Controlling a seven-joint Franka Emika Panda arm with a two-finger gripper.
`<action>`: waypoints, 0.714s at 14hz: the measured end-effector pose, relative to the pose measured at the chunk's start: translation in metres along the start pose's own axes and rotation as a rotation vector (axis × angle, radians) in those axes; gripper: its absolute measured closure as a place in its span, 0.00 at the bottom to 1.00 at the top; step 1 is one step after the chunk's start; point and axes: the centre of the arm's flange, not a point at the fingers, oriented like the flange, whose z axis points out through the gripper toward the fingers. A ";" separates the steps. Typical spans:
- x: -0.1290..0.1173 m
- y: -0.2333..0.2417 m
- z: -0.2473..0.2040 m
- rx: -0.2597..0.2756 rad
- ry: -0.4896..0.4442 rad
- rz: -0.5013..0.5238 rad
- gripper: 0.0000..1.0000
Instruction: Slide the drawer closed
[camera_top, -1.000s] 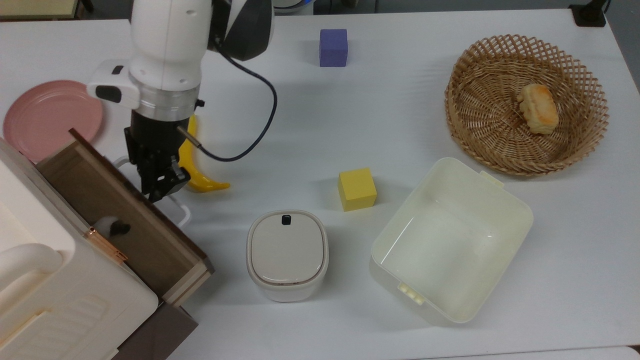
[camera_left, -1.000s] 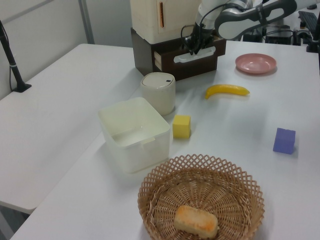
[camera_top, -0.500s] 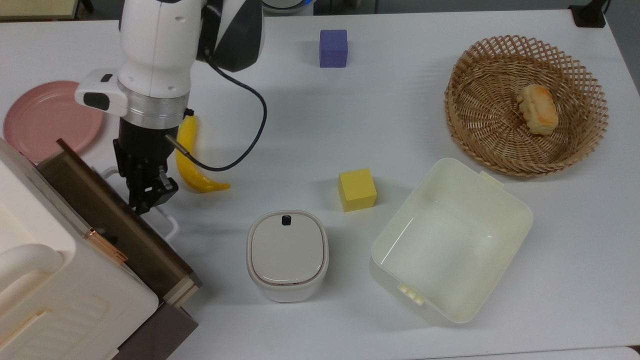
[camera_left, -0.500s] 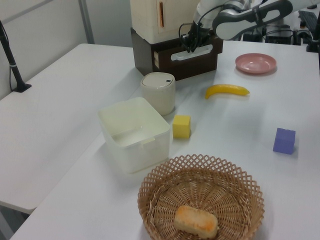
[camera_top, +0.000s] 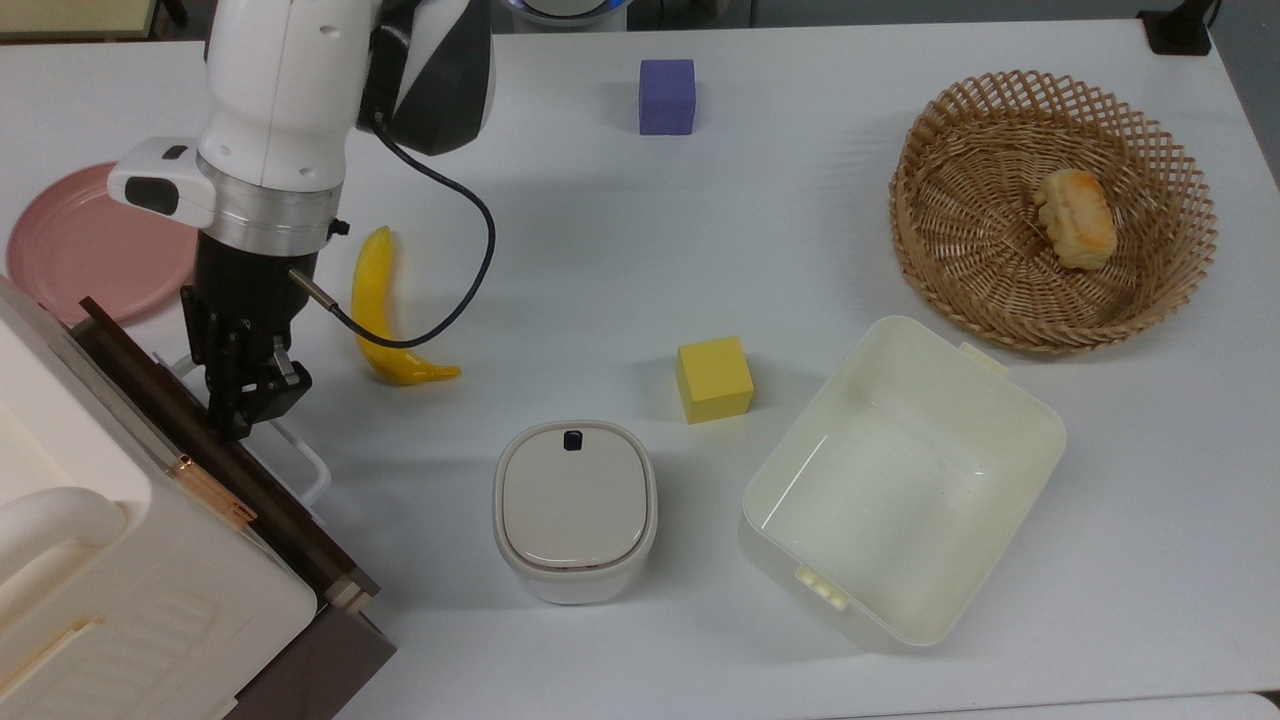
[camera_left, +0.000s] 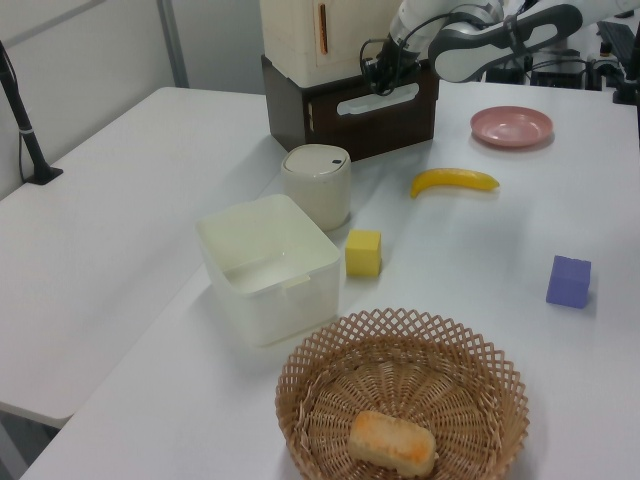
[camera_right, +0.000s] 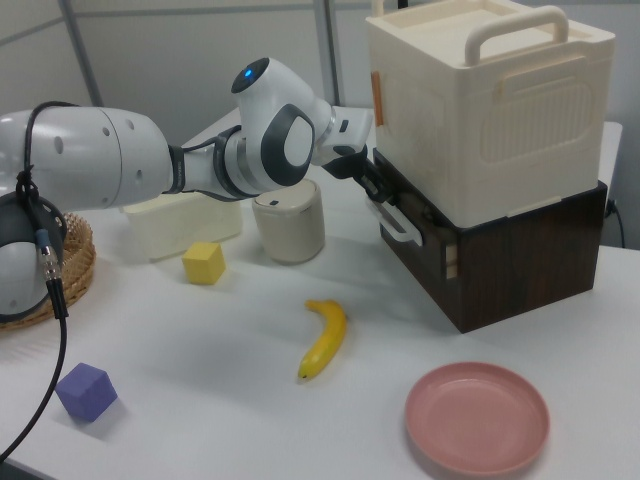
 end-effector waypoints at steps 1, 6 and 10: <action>0.002 0.000 -0.001 0.003 0.010 -0.004 0.80; 0.010 0.007 -0.001 0.010 0.045 -0.004 0.80; 0.020 0.005 -0.014 0.024 0.068 0.002 0.80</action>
